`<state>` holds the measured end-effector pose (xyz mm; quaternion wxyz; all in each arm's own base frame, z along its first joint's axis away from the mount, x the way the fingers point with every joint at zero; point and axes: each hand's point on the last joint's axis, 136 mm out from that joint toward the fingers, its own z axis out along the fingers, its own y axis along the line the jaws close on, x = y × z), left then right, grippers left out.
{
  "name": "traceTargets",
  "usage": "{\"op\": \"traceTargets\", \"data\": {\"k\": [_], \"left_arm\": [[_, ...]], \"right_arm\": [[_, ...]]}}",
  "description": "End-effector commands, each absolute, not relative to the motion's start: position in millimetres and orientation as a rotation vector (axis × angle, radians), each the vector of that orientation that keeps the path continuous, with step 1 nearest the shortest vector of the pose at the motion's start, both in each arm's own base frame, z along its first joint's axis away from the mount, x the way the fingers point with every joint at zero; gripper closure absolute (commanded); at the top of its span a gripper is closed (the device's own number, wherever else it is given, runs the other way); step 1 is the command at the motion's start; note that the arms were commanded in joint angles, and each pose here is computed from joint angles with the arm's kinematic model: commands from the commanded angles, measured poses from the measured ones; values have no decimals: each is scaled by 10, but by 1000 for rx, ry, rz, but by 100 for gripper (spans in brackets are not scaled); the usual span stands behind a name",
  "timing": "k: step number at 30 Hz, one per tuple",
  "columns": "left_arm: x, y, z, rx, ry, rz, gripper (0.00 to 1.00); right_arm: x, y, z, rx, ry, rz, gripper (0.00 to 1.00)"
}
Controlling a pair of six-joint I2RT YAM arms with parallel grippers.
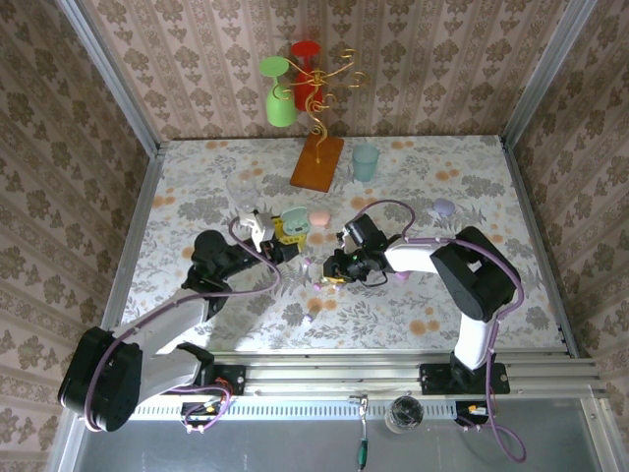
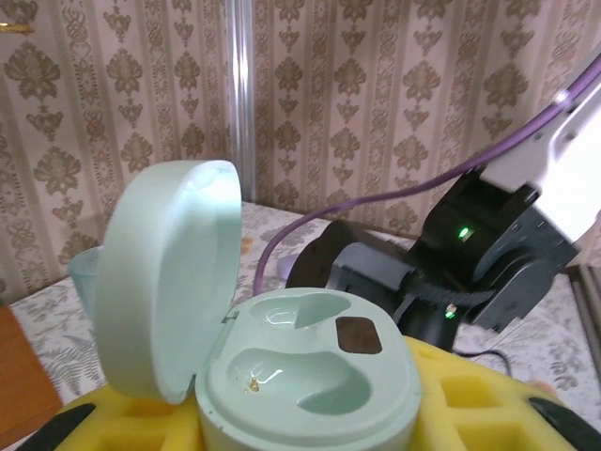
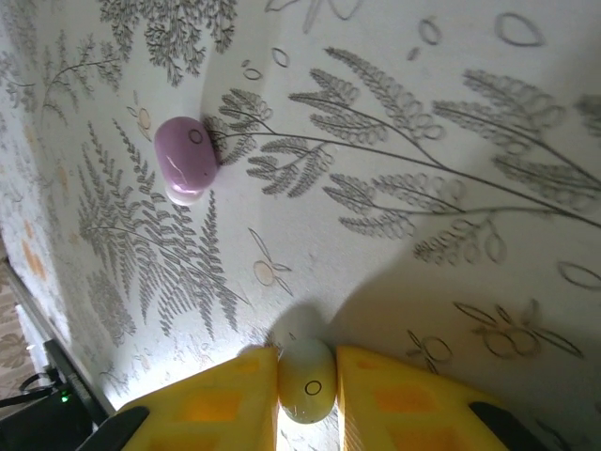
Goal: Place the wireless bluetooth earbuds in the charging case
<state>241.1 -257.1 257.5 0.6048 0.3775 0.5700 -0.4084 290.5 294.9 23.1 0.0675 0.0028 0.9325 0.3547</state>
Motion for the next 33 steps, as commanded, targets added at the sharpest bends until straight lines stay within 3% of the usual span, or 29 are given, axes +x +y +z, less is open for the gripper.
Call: {"op": "traceTargets", "data": {"k": [1, 19, 33], "left_arm": [[2499, -2543, 2491, 892, 1300, -805, 65], [2621, -2863, 2008, 1029, 1352, -690, 66], [2492, -3167, 1873, 1111, 1323, -754, 67]], "right_arm": [[2920, 2794, 410, -1, 2790, 953, 78], [2956, 2559, 1906, -76, 2508, 998, 78], [2964, 2769, 2186, -148, 2442, 1054, 78]]}}
